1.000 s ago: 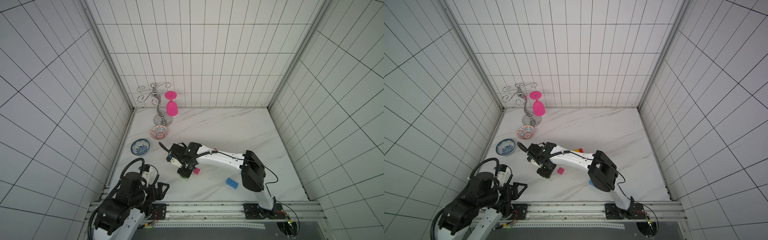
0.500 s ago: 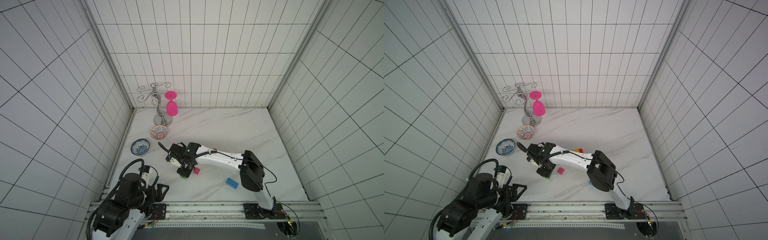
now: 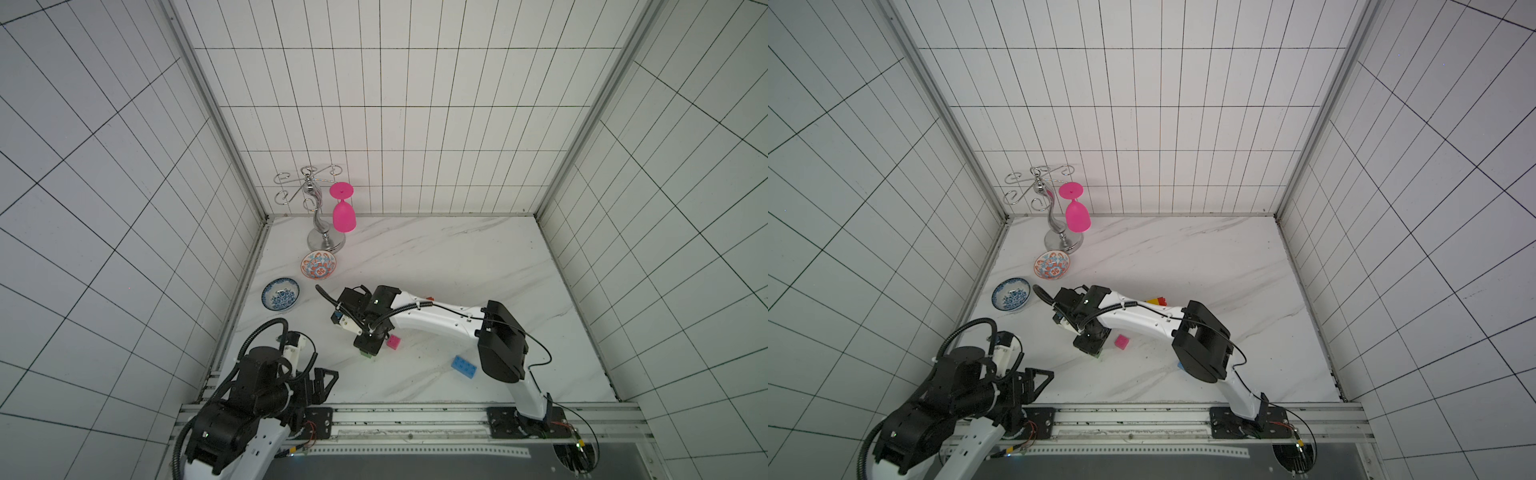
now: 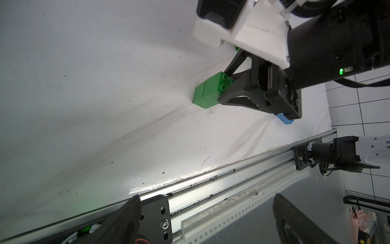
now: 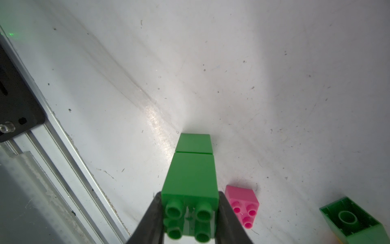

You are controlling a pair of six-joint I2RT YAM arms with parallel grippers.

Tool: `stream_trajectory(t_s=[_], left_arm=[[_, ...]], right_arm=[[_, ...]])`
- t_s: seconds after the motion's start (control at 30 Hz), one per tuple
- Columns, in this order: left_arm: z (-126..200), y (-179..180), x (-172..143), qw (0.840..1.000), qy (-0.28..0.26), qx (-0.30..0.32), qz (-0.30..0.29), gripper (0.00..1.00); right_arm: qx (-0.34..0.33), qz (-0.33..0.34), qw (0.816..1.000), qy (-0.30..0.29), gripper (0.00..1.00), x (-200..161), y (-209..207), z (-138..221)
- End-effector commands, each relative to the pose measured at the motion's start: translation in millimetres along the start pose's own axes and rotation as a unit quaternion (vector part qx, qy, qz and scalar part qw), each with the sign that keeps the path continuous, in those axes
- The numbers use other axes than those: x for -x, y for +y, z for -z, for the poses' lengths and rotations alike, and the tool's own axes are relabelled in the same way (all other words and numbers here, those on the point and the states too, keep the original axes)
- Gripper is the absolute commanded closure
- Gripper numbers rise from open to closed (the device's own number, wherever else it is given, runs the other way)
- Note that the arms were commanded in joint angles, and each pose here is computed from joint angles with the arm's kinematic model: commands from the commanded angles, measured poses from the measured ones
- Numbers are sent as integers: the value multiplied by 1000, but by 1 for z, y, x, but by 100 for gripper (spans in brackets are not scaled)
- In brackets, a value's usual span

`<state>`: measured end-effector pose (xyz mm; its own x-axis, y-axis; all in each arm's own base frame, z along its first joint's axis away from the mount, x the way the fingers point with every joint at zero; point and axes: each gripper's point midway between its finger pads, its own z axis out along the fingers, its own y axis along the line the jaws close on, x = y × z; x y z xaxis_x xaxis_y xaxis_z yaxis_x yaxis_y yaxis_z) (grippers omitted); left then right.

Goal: Assemble the letter r with lego
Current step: Assemble the lego brick with the lego brick.

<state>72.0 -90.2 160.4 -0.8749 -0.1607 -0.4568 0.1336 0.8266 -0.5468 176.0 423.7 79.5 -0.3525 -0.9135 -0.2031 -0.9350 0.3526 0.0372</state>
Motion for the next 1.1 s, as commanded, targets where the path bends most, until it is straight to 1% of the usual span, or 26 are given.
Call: stream_trajectory(t_s=[0.0, 0.1, 0.23, 0.33, 0.4, 0.53, 0.7, 0.77, 0.8, 0.9, 1.0, 1.03, 1.07], left_arm=[[1, -1, -3, 1000, -2, -8, 5, 3], [1, -1, -3, 1000, -5, -9, 5, 3], [1, -2, -4, 1000, -9, -15, 6, 3], [2, -5, -2, 999, -18, -26, 4, 3], [2, -9, 1, 999, -26, -37, 0, 3], [2, -15, 7, 998, -36, -50, -8, 3], [3, -22, 14, 997, -47, -63, -18, 3], [3, -22, 15, 997, -48, -63, -20, 3], [2, -22, 15, 997, -49, -63, -20, 3], [3, -20, 16, 997, -52, -59, -20, 3], [6, -21, 17, 996, -60, -60, -20, 3], [8, -21, 17, 996, -63, -60, -19, 3], [9, -22, 17, 996, -66, -60, -19, 3]], right_arm=[[-1, -2, 995, 102, 100, -45, 1, -54], [0, -6, 993, 118, 100, -52, 3, -66], [-17, -5, 989, 147, 100, -66, -2, -81], [-26, -3, 984, 176, 100, -80, -5, -94], [-27, -6, 982, 185, 100, -88, -5, -101], [-22, -19, 986, 167, 100, -87, -2, -96], [-27, -40, 992, 113, 100, -64, -2, -66], [-26, -43, 995, 91, 90, -52, -1, -53], [-28, -45, 995, 84, 81, -46, -1, -47], [-33, -41, 996, 75, 73, -34, -2, -32], [-37, -42, 997, 54, 64, -21, -3, -17], [-36, -44, 997, 47, 60, -18, -3, -12], [-36, -44, 998, 42, 53, -15, -3, -8]])
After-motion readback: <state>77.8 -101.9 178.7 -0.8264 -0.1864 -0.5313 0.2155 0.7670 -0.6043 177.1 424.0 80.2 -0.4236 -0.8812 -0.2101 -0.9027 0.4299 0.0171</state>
